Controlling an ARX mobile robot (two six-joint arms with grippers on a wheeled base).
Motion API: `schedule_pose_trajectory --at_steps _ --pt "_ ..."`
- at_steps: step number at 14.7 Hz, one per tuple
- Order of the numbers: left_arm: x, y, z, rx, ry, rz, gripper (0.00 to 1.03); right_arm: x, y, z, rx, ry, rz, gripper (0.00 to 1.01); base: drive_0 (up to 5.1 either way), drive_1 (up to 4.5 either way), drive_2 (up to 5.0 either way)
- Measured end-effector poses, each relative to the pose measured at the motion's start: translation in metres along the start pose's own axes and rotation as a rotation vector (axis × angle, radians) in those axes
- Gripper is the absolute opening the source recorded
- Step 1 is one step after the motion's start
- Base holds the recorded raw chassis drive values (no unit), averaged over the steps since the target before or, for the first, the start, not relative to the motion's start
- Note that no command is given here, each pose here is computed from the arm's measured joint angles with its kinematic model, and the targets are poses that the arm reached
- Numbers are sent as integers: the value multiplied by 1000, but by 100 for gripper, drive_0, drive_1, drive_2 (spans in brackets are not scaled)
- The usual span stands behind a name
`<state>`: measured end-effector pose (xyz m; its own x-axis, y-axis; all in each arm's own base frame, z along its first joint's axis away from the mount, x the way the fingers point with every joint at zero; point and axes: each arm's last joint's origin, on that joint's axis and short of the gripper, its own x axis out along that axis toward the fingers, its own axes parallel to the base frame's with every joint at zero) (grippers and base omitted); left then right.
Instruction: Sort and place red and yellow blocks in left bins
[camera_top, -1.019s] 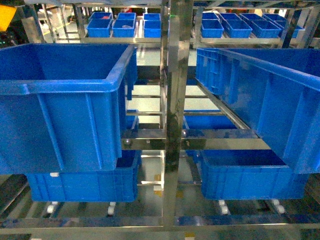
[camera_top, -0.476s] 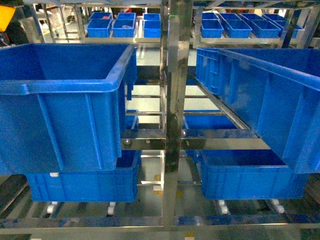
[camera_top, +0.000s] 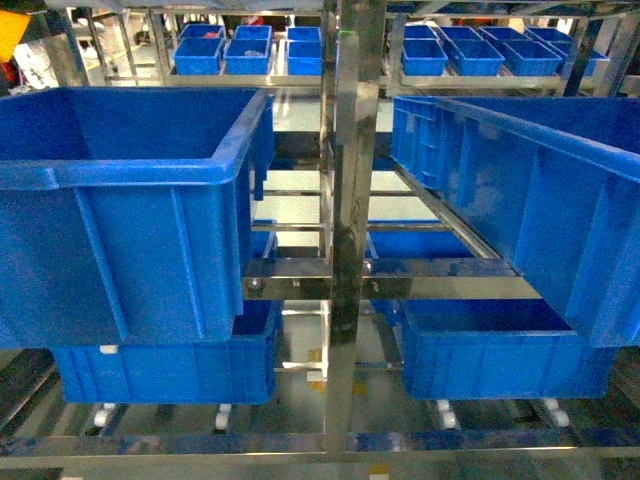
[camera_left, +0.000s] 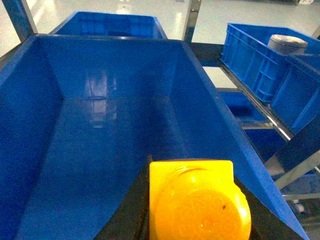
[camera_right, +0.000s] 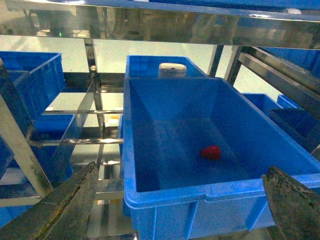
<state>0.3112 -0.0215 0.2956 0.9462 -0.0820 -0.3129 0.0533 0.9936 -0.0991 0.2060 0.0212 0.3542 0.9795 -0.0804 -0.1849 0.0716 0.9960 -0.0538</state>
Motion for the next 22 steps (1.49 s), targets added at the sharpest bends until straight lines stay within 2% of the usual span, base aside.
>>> schedule_pose_trajectory --at_steps 5,7,8,9,10,13,15,17,18,22 --pt "0 0 1 0 -14 -1 26 0 0 0 0 0 0 98 0 0 0" --pt "1 3 7 -3 -25 22 26 0 0 0 0 0 0 98 0 0 0" --pt "6 4 16 -2 -47 25 26 0 0 0 0 0 0 98 0 0 0" --pt "17 6 26 9 -70 25 26 0 0 0 0 0 0 98 0 0 0" --pt "30 8 26 28 -59 22 26 0 0 0 0 0 0 98 0 0 0" --pt "75 18 15 75 41 1 26 0 0 0 0 0 0 98 0 0 0" --pt "83 27 5 99 102 7 26 0 0 0 0 0 0 98 0 0 0" --pt "93 35 0 143 130 19 26 0 0 0 0 0 0 98 0 0 0" --pt "99 39 -2 150 144 26 26 0 0 0 0 -1 0 98 0 0 0" --pt "122 35 4 192 164 6 26 0 0 0 0 0 0 98 0 0 0"
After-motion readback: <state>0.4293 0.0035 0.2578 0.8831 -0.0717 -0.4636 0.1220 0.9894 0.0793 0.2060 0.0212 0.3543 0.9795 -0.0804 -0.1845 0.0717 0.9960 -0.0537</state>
